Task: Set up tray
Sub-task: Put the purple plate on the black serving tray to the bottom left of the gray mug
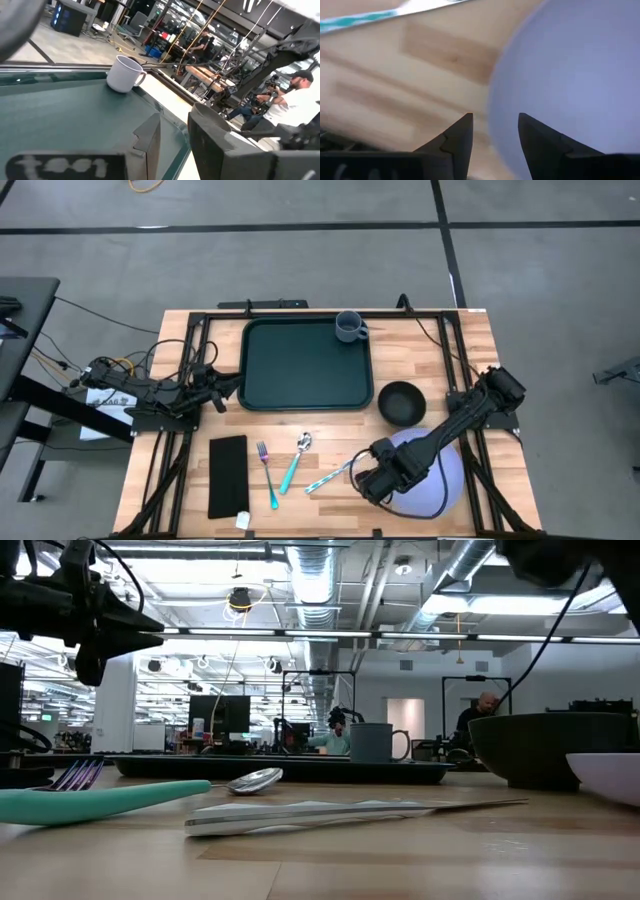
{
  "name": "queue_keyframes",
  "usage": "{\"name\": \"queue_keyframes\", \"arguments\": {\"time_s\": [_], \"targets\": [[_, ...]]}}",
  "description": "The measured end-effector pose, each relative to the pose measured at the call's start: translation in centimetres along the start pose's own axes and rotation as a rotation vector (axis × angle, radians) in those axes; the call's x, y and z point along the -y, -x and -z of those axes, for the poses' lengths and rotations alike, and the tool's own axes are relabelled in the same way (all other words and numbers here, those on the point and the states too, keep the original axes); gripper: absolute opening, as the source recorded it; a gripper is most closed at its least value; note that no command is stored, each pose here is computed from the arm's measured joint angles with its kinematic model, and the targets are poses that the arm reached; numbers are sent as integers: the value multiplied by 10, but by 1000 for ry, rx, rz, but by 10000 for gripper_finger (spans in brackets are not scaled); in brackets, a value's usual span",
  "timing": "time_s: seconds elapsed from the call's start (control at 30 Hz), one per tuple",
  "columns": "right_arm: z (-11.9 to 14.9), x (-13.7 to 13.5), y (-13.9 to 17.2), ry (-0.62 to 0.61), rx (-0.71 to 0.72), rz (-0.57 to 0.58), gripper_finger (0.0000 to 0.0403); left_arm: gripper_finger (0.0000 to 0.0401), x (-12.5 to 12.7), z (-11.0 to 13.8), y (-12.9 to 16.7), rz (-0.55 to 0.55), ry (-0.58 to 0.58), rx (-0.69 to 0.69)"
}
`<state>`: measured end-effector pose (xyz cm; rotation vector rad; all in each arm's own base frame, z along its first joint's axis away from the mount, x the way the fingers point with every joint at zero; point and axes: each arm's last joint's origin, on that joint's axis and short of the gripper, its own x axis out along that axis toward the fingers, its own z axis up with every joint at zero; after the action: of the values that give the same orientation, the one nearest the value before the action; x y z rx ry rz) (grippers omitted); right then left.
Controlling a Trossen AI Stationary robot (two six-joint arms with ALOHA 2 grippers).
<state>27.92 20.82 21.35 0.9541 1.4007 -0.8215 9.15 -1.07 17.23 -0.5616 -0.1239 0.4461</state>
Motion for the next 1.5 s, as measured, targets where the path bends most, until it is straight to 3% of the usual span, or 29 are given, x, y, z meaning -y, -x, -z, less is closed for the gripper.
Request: {"name": "queue_keyframes", "arguments": {"time_s": [0.23, 0.57, 0.77, 1.0, 1.23, 1.37, 1.5], "targets": [[2, -16, -30, 28, -27, -7, 150, 87, 1, 0, 0, 34, 24, -16], [2, -23, -71, 13, -53, 96, 140, 87, 2, 1, 0, 56, 75, -39], [2, -26, -81, 5, -93, 111, 103, 87, 2, 2, 0, 71, 92, -50], [1, -24, -72, -49, -95, 110, 13, 87, 3, 2, 0, 79, 127, -58], [0, -22, -57, -45, -52, 72, 5, 87, 3, 2, 0, 92, 125, -69], [0, -35, -37, 43, -23, -27, 4, 87, 4, 2, 0, 109, 125, -81], [0, -54, -10, 216, -2, -149, 2, 87, 4, 3, 0, 132, 125, -99]]}}
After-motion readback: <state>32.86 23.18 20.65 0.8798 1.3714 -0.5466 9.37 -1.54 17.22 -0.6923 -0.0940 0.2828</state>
